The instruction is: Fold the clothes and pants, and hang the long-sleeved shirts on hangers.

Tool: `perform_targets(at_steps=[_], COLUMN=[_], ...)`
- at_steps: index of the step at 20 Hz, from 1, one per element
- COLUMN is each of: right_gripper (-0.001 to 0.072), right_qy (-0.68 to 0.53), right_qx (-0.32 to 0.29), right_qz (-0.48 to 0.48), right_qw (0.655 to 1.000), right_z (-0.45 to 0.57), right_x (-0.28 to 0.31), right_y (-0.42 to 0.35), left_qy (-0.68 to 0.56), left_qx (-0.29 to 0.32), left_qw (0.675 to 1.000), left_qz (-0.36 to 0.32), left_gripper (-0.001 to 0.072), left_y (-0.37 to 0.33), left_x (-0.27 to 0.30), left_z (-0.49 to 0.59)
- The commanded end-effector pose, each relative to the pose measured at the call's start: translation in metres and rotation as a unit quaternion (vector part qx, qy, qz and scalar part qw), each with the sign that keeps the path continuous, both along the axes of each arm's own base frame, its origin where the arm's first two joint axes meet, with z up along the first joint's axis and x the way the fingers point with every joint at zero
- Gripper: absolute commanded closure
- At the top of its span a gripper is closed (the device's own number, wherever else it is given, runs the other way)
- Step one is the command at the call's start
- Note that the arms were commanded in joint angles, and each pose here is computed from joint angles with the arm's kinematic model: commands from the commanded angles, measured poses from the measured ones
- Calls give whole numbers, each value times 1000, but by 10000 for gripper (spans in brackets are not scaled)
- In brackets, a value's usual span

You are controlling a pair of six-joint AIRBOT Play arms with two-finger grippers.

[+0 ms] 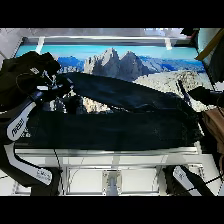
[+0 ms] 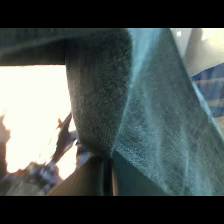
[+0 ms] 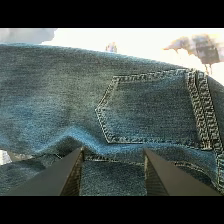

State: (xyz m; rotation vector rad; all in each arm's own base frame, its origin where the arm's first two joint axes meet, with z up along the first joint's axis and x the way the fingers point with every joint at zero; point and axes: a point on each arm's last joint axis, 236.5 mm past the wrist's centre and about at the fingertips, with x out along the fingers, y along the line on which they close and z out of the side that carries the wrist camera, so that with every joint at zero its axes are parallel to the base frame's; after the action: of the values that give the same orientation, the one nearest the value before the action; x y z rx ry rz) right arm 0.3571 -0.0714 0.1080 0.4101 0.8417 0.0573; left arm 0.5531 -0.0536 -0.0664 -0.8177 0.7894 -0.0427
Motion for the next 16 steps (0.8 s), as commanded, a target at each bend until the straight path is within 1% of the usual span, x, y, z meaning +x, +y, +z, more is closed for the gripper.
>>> perform_targets(at_steps=[1, 4, 5, 6, 7, 8, 10, 11, 12, 13, 15, 16], right_gripper=[295, 295, 295, 295, 295, 295, 295, 295, 295, 295, 295, 295], right_qy=[1, 12, 20, 26, 32, 37, 42, 43, 42, 43, 44, 44], right_qx=[0, -13, -20, -21, -22, -21, -17, -14, -14, -13, -11, -11], right_qz=[1, 2, 4, 7, 10, 12, 16, 13, 13, 13, 10, 10], right_qw=[1000, 1000, 1000, 999, 999, 999, 999, 999, 999, 999, 999, 999], right_z=[0, -4, -7, -9, -11, -12, -13, -13, -13, -13, -13, -13], right_x=[0, -5, -8, -11, -13, -15, -17, -17, -17, -17, -17, -17], right_y=[1, -4, -6, -5, -5, -3, -1, -1, -1, -1, 0, 0], left_qy=[0, 5, 7, 12, 33, 64, 144, 175, 195, 203, 200, 194], left_qx=[-13, -38, -25, 10, 51, 98, 221, 262, 289, 295, 270, 243], left_qw=[1000, 998, 998, 996, 994, 989, 963, 947, 936, 932, 940, 948], left_qz=[-15, -41, -62, -86, -96, -91, -64, -53, -53, -57, -64, -71], left_gripper=[688, 690, 690, 692, 693, 693, 692, 690, 690, 689, 687, 628], left_y=[-6, 5, 15, 30, 52, 78, 144, 165, 176, 177, 162, 145], left_x=[5, -7, -17, -29, -46, -64, -111, -132, -147, -155, -155, -151], left_z=[4, 22, 31, 37, 42, 45, 57, 66, 74, 79, 77, 73])
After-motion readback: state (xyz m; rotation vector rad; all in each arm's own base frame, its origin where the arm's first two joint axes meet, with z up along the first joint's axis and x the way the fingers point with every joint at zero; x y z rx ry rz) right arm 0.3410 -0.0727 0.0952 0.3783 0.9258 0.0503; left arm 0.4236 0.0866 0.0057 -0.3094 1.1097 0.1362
